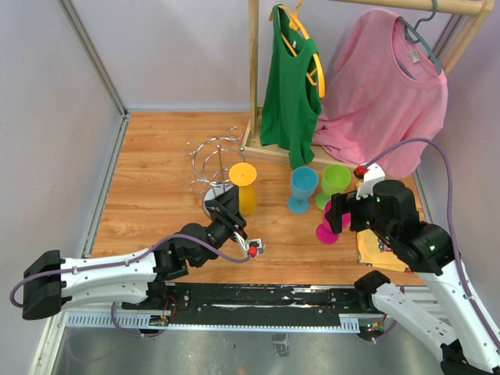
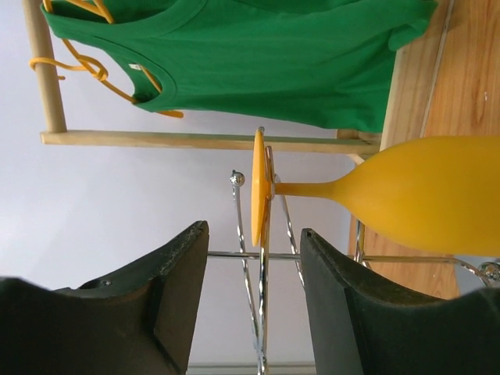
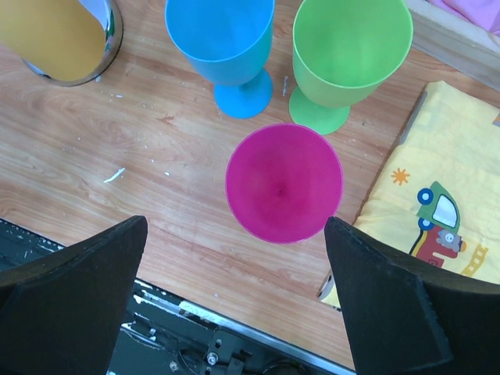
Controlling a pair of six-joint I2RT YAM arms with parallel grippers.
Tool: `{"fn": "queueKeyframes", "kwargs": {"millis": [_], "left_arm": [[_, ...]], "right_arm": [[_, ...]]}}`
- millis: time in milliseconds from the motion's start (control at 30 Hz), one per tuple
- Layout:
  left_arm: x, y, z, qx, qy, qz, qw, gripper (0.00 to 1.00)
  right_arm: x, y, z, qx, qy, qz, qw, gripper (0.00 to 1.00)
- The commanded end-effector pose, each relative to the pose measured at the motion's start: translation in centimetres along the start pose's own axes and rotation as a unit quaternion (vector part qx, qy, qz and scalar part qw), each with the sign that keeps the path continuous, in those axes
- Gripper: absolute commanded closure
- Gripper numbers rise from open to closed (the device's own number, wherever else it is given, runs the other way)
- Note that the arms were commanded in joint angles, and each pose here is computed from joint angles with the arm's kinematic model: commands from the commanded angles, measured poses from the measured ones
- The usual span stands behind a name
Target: Take the wine glass off the wine glass rack
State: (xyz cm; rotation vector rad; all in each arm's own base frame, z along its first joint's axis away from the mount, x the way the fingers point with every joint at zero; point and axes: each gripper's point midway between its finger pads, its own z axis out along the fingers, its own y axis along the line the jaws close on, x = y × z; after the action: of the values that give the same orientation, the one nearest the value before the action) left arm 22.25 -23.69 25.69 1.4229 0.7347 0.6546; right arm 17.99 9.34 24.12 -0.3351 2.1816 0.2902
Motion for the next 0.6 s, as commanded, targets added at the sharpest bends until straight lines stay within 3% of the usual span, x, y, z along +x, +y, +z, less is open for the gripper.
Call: {"fn": "queueKeyframes", "kwargs": {"millis": [0, 567], "left_arm": [[-0.6, 1.3, 0.2, -0.02, -0.01, 0.006, 1.0, 0.45], [-1.0, 2.8, 2.1, -0.041, 0.016, 0.015, 0.999, 0.48]], "right_arm": [[-0.4, -0.6, 0.5, 0.014, -0.034, 0.013, 0.999, 0.02], [0.3, -0.3, 2.5, 0.002, -0.043, -0.004, 0.999, 0.02]]}}
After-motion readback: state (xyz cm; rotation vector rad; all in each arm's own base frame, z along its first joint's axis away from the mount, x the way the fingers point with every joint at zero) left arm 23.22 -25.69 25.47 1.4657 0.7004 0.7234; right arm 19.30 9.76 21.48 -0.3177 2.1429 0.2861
